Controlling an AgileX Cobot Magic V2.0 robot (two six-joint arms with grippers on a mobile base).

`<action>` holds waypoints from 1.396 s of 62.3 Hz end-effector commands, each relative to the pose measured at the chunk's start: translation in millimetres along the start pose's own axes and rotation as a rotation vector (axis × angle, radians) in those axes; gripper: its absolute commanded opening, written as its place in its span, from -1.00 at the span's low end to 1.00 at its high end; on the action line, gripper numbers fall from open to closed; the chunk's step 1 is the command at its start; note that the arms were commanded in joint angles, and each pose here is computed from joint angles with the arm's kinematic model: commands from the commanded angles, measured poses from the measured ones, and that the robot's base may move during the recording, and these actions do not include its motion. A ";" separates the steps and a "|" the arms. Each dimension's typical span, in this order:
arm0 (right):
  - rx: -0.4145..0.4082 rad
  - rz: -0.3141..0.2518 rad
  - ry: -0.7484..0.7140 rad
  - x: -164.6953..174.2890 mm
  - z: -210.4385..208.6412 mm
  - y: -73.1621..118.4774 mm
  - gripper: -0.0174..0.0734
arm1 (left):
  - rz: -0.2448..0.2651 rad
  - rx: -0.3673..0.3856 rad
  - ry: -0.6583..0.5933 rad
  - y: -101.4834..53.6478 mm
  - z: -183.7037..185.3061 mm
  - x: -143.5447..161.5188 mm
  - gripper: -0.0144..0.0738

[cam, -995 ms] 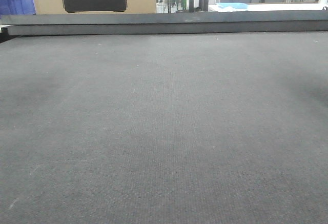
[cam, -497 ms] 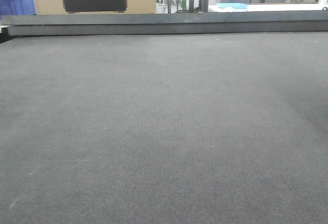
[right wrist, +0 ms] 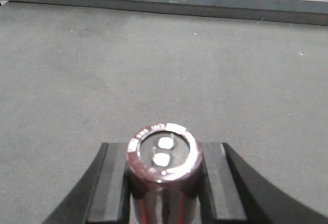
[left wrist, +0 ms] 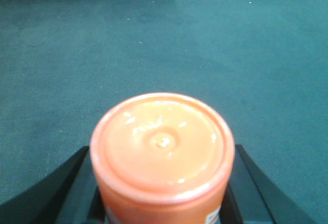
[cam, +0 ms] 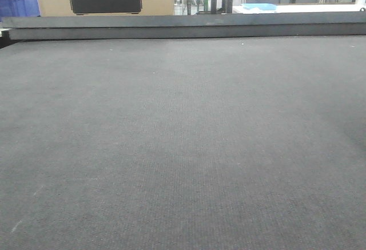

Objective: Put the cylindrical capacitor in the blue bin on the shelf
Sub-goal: 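Hold both objects raised in the grippers, then drive the base away from the table toward the steel shelf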

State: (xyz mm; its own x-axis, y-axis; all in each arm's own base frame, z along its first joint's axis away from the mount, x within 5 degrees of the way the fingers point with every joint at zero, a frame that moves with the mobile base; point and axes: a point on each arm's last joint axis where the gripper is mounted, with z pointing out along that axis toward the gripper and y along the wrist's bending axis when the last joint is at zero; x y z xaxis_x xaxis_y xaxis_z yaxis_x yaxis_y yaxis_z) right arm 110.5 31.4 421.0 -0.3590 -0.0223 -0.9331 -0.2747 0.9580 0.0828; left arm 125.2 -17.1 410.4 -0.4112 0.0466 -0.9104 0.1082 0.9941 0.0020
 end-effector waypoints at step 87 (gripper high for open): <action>0.000 -0.006 -0.036 -4.5 -2.9 0.5 -0.96 | -0.011 0.006 -0.018 -0.4 -1.5 -0.6 -0.93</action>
State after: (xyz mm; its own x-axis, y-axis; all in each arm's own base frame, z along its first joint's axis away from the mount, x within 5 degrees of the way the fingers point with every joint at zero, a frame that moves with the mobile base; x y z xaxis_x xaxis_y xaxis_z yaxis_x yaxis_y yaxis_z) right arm 110.3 31.3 421.0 -0.3582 -0.0222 -0.9334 -0.2747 0.9580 0.0827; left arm 125.3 -17.1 409.7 -0.4143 0.0471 -0.9089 0.1080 0.9941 0.0023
